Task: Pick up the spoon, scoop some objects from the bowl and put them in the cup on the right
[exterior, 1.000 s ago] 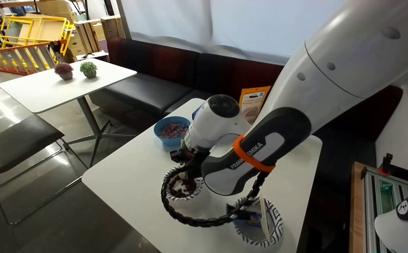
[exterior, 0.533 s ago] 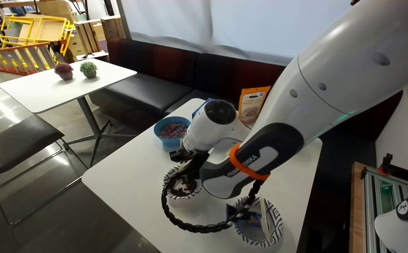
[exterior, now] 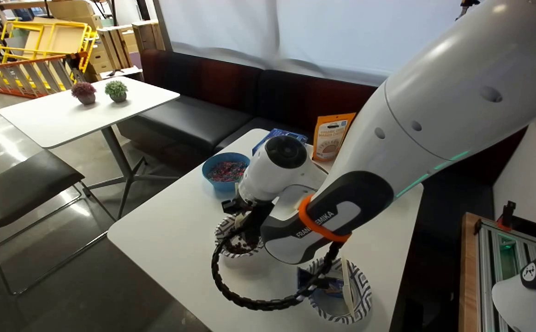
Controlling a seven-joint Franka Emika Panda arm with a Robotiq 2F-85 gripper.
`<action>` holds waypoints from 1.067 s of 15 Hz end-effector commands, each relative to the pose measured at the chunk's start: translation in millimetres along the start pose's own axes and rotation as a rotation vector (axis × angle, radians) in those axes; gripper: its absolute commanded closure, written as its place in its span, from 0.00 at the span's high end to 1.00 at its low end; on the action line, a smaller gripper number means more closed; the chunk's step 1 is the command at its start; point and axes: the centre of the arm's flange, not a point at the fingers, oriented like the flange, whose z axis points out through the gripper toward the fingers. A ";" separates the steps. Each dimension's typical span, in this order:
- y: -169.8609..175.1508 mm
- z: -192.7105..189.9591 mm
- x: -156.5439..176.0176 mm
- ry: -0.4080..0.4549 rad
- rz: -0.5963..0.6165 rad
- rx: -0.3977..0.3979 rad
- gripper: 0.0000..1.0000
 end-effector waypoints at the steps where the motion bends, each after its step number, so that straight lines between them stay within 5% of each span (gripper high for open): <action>1: -6.1 4.6 -9.0 -0.012 -0.002 -0.009 0.04; 16: -1.0 -5.4 -1.9 -0.133 0.072 0.025 0.04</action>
